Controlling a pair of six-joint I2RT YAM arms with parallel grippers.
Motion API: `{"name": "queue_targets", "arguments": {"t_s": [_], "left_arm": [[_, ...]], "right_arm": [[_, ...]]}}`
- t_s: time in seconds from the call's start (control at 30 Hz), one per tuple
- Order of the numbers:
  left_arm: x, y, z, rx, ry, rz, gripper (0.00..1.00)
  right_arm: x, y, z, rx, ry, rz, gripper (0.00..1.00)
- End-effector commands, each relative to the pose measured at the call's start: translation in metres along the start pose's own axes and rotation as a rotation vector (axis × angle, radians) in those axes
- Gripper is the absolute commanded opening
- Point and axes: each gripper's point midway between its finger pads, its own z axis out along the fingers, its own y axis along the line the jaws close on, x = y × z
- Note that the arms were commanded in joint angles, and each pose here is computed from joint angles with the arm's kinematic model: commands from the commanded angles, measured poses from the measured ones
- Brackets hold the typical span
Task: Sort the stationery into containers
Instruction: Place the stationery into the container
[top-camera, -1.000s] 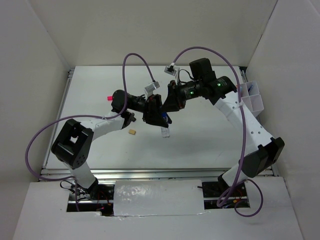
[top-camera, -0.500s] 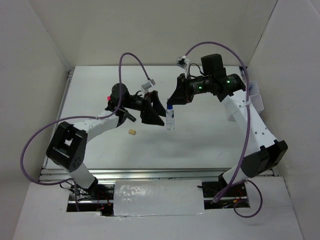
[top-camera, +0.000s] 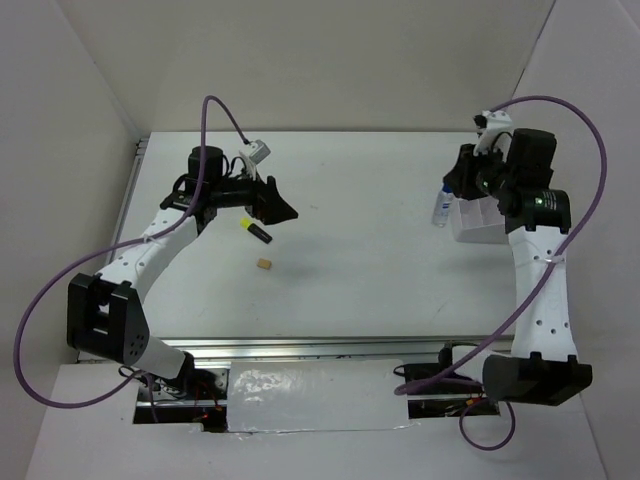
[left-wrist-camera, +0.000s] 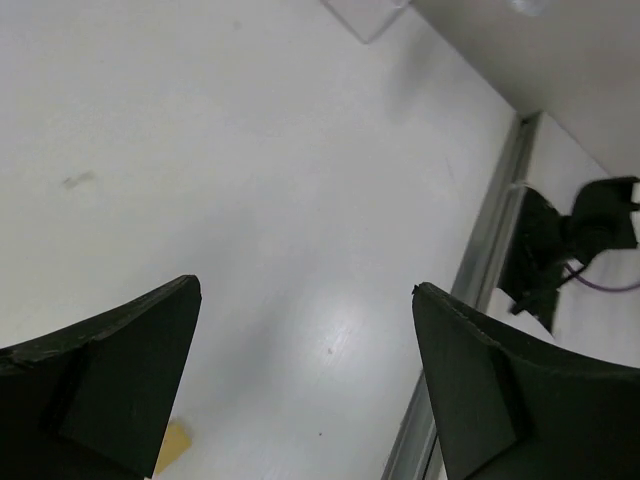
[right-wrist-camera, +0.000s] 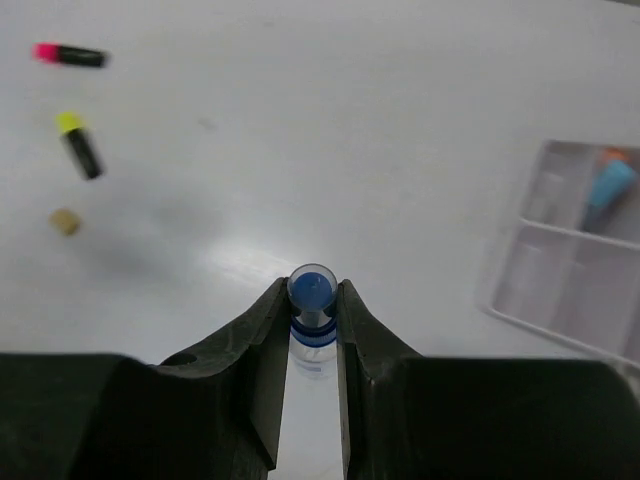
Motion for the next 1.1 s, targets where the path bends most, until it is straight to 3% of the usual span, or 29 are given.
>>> {"name": "queue_targets", "arguments": {"t_s": [0.0, 0.4, 0.77, 1.07], "left_arm": [[-0.003, 0.023, -0.01, -0.15, 0.014, 0.038, 0.99], [-0.012, 0.051, -0.011, -0.356, -0.038, -0.036, 0.99], [-0.02, 0.077, -0.006, -0.399, -0.044, -0.047, 0.99], [-0.015, 0.106, -0.01, -0.389, -0.041, -0.111, 0.99]], "right_arm": [[-0.009, -0.097, -0.022, 0.409, -0.079, -0.006, 0.0], [-0.018, -0.234, -0.073, 0.801, -0.202, 0.14, 0.0], [-0.009, -0.275, -0.051, 0.867, -0.288, 0.281, 0.0], [0.025, -0.297, -0.015, 0.893, -0.179, 0.354, 0.0]]}}
